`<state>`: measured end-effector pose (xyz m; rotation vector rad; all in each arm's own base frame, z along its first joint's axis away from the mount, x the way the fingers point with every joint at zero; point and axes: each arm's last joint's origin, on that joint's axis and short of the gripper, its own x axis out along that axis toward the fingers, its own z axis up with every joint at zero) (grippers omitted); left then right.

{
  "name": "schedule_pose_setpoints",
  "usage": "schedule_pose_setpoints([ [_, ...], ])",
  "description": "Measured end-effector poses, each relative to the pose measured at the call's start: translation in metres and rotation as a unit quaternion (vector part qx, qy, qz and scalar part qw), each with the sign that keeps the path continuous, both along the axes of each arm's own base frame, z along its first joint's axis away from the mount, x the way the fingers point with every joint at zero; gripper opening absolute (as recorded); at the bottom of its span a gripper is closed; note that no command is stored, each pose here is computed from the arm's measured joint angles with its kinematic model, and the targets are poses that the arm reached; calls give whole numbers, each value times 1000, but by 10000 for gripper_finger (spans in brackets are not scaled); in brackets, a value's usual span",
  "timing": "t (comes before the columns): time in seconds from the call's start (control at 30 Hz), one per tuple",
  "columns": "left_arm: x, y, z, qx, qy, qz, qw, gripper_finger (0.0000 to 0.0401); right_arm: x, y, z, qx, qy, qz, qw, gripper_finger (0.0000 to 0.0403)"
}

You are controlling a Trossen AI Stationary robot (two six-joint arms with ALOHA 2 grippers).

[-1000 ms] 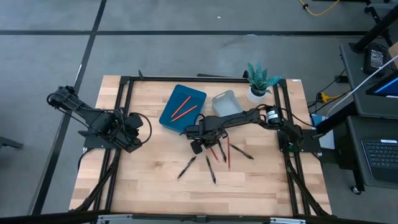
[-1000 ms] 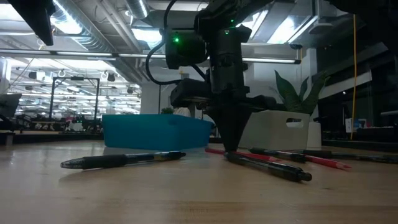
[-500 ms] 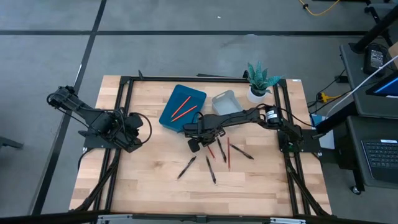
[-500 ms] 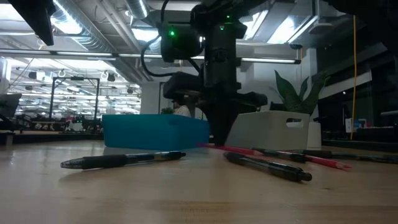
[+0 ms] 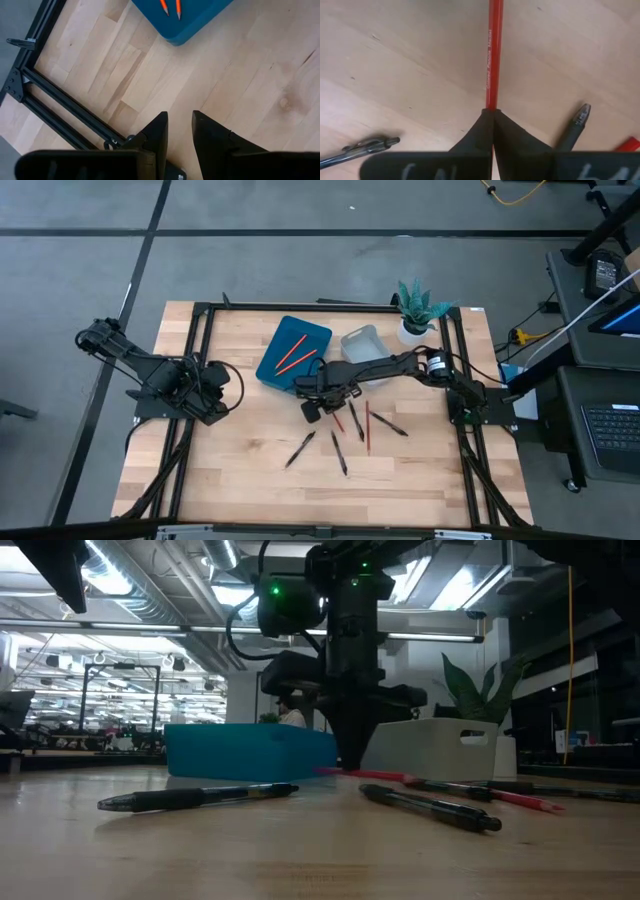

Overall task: Sort pens & pencils
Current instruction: Put the red pencil into the blue bin

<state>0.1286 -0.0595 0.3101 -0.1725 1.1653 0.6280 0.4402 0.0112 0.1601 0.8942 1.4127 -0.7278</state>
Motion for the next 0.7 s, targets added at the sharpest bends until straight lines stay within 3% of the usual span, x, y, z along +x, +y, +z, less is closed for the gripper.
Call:
schedule_pose_setpoints([
  [0.7, 0, 0, 0, 4, -2, 0, 1000, 81, -2, 1, 1, 10, 8, 1, 1000, 6],
])
